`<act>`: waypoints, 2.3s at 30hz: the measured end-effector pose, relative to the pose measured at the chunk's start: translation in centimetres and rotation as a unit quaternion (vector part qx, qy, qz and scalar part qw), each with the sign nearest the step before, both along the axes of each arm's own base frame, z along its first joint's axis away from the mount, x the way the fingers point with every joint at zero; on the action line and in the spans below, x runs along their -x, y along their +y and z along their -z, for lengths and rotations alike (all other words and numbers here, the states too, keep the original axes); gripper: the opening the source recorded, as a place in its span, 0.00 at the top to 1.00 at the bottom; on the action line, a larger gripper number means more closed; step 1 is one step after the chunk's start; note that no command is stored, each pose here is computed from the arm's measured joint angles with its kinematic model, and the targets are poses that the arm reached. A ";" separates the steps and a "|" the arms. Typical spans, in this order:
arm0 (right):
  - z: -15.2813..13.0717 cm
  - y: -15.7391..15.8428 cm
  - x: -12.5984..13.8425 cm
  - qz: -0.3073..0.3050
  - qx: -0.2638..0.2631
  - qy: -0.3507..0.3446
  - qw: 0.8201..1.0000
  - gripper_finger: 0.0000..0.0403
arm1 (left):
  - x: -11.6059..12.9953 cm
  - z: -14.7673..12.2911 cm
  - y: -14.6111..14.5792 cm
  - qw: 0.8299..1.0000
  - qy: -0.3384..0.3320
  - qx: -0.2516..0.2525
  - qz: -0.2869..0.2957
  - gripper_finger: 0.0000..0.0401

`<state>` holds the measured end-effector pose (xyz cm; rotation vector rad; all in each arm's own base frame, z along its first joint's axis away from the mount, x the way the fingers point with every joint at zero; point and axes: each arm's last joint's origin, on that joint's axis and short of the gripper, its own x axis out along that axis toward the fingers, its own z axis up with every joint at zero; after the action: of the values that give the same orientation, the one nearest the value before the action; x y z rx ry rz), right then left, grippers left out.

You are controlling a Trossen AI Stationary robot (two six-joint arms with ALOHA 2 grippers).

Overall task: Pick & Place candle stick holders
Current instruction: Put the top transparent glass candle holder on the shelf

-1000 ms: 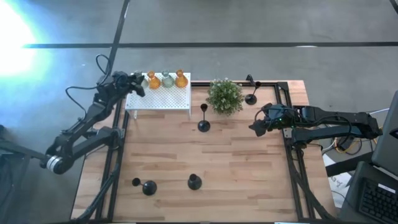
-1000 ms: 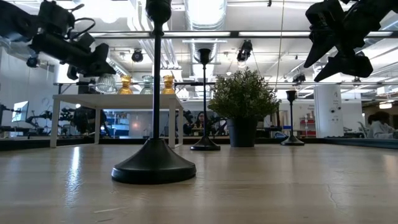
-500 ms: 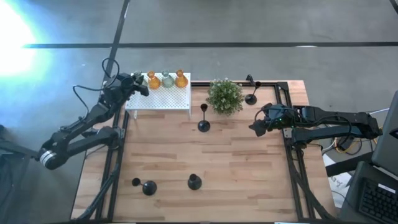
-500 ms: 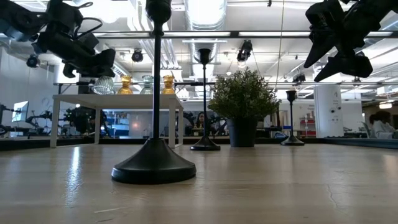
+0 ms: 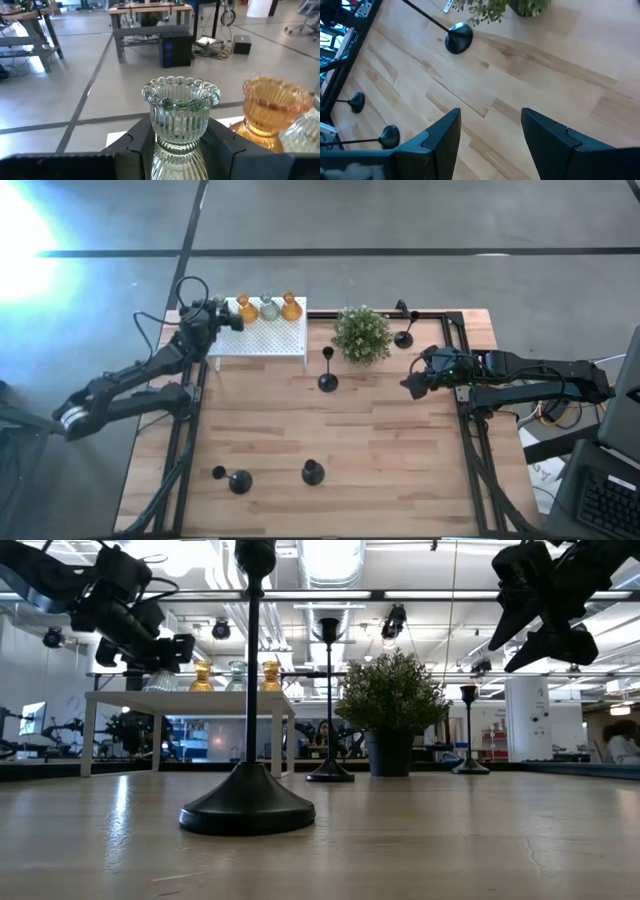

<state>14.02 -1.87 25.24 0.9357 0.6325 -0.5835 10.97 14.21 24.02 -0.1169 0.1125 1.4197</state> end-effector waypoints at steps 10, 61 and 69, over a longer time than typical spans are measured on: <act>0.0 0.0 0.0 0.001 0.007 0.001 1.000 0.50 | -0.8 1.1 1.1 0.999 0.001 0.014 -0.042 0.69; 0.0 -0.1 0.0 0.000 0.012 0.002 1.000 0.50 | -0.8 1.3 1.1 0.999 -0.003 0.017 -0.045 0.44; 0.0 -0.1 0.0 -0.002 0.014 0.003 1.000 0.50 | -0.6 1.0 0.9 0.999 0.007 0.009 -0.042 0.34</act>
<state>14.02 -1.92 25.24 0.9073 0.6294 -0.5902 11.62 15.13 23.02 -0.1286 0.1333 1.5027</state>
